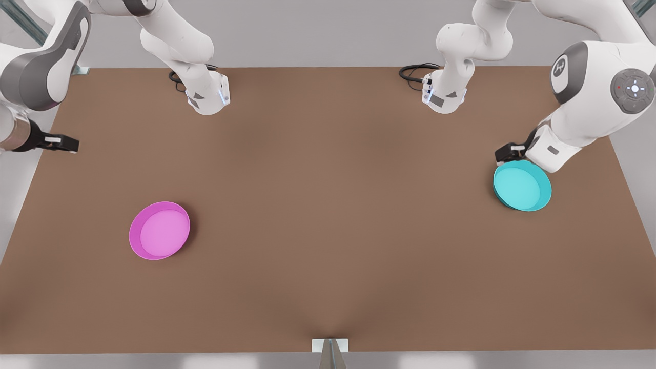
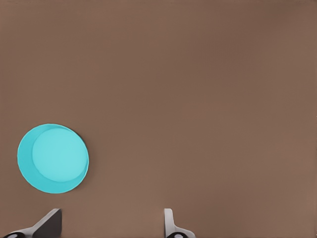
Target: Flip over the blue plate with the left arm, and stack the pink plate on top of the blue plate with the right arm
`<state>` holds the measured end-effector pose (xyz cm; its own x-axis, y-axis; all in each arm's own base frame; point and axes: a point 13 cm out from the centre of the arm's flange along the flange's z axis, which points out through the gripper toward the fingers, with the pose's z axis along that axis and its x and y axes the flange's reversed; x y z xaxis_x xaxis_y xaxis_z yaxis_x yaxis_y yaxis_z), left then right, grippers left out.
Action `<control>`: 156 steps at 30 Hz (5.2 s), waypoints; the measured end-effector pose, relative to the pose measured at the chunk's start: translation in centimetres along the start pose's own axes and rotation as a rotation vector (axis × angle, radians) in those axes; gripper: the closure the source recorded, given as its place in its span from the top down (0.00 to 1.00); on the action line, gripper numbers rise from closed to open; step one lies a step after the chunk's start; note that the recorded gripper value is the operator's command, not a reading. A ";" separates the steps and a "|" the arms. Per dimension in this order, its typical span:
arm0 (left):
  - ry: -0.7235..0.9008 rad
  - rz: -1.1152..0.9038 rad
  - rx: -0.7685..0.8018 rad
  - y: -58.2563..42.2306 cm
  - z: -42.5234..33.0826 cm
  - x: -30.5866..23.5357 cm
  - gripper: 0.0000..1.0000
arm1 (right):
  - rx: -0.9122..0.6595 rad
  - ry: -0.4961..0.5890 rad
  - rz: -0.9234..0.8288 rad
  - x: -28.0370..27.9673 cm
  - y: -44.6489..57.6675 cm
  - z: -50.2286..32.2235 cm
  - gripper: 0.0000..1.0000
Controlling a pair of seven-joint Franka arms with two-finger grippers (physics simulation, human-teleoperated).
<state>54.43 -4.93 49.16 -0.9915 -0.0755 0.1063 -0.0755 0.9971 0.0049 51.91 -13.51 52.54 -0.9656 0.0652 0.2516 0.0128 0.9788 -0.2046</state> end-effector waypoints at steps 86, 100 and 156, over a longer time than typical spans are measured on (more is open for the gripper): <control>-0.286 0.814 -0.081 -3.1 6.8 -13.9 0.21 | 0.005 0.021 -0.073 -3.4 -1.0 3.5 1.00; -0.633 0.483 -0.930 -36.8 9.7 -5.9 0.21 | 0.000 0.036 -0.063 -3.3 -1.6 4.3 1.00; -1.716 -0.073 -0.839 -36.9 32.5 -2.6 0.41 | -0.015 0.077 -0.049 -4.1 -2.4 6.7 1.00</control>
<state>56.29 -41.59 16.42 -0.0527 0.4916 -0.8692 -0.5735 0.6976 0.4294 54.08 -17.43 45.62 -0.9424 0.0310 0.3330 -0.0298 0.9839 -0.1761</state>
